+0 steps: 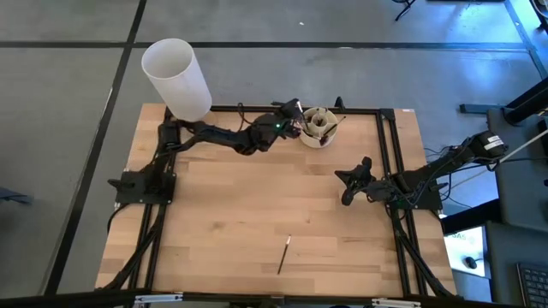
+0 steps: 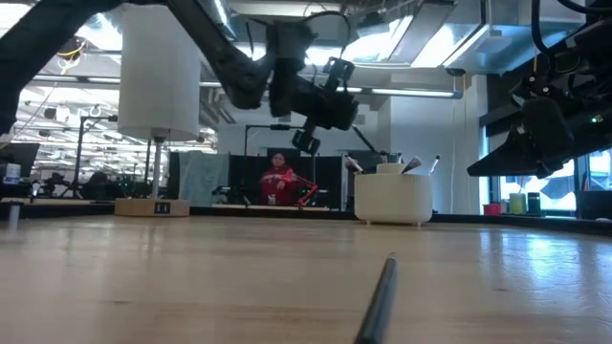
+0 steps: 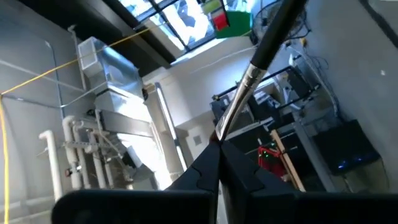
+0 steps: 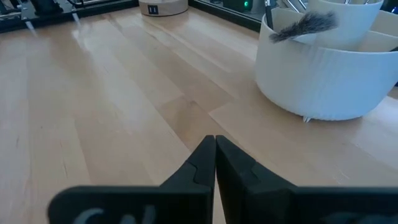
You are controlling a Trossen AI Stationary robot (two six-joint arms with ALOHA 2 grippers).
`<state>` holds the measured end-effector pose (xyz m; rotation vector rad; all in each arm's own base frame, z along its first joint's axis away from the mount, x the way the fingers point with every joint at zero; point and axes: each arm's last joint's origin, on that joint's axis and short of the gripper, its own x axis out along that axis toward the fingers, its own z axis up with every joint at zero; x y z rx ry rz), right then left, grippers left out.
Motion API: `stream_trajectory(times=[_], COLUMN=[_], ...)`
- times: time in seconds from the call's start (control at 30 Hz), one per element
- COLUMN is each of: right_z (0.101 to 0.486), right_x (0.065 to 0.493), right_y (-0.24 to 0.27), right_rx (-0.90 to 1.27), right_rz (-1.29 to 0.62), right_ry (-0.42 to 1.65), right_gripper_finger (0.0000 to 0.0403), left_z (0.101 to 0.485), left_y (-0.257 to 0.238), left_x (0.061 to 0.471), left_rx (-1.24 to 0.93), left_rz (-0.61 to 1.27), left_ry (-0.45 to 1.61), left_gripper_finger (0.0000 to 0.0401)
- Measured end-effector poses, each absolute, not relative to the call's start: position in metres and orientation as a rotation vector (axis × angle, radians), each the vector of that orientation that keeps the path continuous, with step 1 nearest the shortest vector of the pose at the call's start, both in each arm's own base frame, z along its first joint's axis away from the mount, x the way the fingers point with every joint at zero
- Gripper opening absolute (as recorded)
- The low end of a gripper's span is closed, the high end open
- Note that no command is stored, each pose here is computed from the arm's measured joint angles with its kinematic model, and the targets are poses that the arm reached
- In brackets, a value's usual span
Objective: Sort items
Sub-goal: Put the blush brush into the pen organizer
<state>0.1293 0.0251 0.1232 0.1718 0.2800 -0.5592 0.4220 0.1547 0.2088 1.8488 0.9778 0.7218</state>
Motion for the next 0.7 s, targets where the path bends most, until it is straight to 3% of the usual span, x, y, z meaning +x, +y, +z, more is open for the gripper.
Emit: stream_trajectory(times=[0.3, 0.7], right_z=[0.121, 0.12], right_x=[0.128, 0.128], right_y=[0.025, 0.024], right_rx=[0.158, 0.178], right_rz=[-0.564, -0.57], right_ry=[0.304, 0.309], right_gripper_finger=[0.0013, 0.0013], left_z=[0.198, 0.186], left_y=[0.164, 0.164], left_x=[0.449, 0.449], left_rx=[1.868, 1.951], left_rz=[0.723, 0.658], left_ry=[1.033, 1.187], left_gripper_finger=[0.0002, 0.0005])
